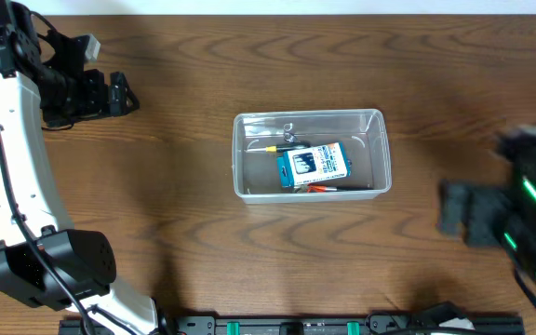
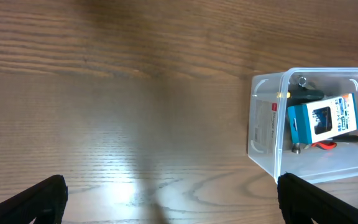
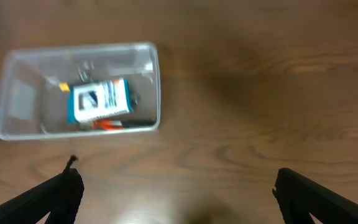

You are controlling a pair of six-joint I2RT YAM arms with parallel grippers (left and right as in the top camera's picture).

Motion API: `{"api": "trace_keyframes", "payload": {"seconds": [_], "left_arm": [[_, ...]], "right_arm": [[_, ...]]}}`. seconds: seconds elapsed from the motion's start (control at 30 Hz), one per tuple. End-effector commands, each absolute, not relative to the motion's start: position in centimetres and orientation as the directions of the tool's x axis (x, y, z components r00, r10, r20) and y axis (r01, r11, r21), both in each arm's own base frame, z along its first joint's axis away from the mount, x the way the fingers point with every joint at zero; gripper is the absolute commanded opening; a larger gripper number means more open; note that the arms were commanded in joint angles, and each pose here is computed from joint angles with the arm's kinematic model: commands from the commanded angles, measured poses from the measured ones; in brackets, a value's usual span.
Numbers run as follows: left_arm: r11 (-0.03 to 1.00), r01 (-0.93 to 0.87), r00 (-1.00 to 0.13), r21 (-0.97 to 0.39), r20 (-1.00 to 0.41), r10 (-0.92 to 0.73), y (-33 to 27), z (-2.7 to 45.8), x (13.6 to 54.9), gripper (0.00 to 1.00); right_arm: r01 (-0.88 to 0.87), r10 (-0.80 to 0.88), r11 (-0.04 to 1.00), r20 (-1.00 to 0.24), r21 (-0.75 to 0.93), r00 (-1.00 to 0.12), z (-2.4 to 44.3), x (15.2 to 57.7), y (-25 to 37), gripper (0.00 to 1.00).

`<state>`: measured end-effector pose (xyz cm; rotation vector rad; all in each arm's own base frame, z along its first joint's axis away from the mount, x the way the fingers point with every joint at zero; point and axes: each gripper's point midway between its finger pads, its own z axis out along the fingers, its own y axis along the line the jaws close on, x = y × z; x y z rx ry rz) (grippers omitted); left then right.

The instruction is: Pack container

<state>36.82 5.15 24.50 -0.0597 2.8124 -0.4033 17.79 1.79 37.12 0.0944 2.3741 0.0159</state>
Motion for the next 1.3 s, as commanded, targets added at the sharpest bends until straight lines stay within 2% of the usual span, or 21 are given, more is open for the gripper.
{"api": "trace_keyframes", "payload": {"seconds": [0.0,0.23,0.4,0.5,0.6,0.7,1.03,1.27], "left_arm": [[0.96,-0.016,-0.955,-0.278,-0.281,-0.098,5.4,24.5,36.7,0.98],[0.96,-0.016,-0.955,-0.278,-0.281,-0.098,5.4,24.5,36.7,0.98],[0.96,-0.016,-0.955,-0.278,-0.281,-0.098,5.4,24.5,36.7,0.98],[0.96,-0.016,-0.955,-0.278,-0.281,-0.098,5.4,24.5,36.7,0.98],[0.96,-0.016,-0.955,-0.278,-0.281,-0.098,5.4,24.5,36.7,0.98],[0.96,-0.016,-0.955,-0.278,-0.281,-0.098,5.4,24.5,36.7,0.98],[0.96,-0.016,-0.955,-0.278,-0.281,-0.098,5.4,24.5,36.7,0.98],[0.96,-0.016,-0.955,-0.278,-0.281,-0.098,5.4,24.5,36.7,0.98]], "right_arm": [[0.147,0.195,0.98,-0.763,0.131,-0.616,38.8,14.7,-0.1,0.99],[0.172,0.362,0.932,-0.82,0.318,-0.444,39.4,9.0,-2.1,0.99],[0.119,0.415,0.909,-0.847,0.398,-0.333,39.4,7.9,-2.3,0.99],[0.081,0.418,0.906,-0.846,0.416,-0.331,38.5,8.6,-1.4,0.99],[0.065,0.402,0.91,-0.834,0.41,-0.377,37.0,9.9,-0.3,0.99],[0.004,0.323,0.937,-0.86,0.35,-0.396,36.2,11.5,0.8,0.99],[-0.023,0.3,0.943,-0.876,0.333,-0.378,36.3,12.6,1.4,0.99],[-0.011,0.281,0.954,-0.907,0.3,-0.314,37.6,13.1,0.7,0.99]]}}
